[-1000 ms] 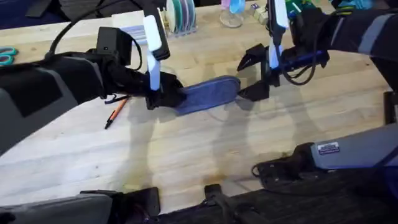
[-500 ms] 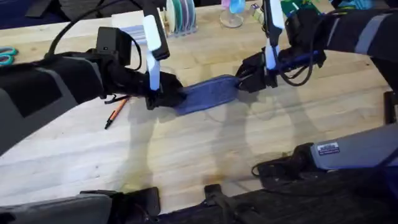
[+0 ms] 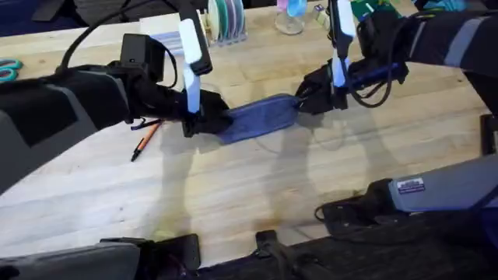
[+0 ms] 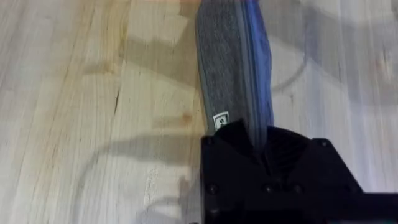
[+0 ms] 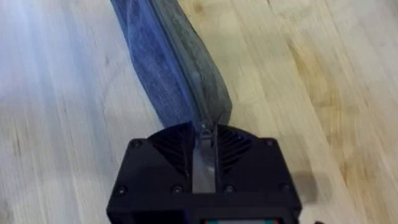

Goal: Unzip the bag, pick up the pens from the table one at a time and place them inside, then zip the bag closed.

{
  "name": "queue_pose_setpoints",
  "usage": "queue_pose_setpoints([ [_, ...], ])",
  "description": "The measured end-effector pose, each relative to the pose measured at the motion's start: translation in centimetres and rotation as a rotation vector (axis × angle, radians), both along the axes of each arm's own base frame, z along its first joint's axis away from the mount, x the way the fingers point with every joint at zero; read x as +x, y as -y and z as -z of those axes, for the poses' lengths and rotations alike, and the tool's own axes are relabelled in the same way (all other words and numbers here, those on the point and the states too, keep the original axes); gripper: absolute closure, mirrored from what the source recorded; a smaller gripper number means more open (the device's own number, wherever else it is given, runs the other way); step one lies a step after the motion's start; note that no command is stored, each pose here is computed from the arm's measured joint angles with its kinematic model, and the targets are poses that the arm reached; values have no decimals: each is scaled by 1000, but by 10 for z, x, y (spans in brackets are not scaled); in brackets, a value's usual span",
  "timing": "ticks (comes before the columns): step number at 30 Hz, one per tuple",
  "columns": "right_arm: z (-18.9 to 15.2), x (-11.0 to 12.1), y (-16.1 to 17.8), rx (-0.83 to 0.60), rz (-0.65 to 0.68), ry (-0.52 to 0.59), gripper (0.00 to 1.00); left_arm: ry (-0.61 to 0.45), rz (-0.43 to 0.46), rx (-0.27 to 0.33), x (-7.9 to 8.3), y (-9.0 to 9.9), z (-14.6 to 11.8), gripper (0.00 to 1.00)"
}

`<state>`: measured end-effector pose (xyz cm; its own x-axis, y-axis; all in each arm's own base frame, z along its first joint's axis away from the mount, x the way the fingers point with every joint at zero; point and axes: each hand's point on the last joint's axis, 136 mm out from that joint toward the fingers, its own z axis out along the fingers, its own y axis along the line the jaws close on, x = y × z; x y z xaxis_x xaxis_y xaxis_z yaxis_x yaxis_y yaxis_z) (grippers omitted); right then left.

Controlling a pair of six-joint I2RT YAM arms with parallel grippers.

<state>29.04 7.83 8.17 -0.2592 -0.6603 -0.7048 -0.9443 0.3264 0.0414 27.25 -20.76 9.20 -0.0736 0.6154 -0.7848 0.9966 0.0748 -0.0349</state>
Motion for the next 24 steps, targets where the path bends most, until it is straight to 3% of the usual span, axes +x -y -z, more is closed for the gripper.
queue_pose_setpoints([
  [14,-7,-2,13,-20,44,4,809,1,1,-2,0,0,0,957],
  [18,-10,-1,20,-34,64,17,955,2,0,-2,0,0,0,957],
  [24,-10,-1,21,-40,65,16,968,2,0,-2,0,0,0,957],
])
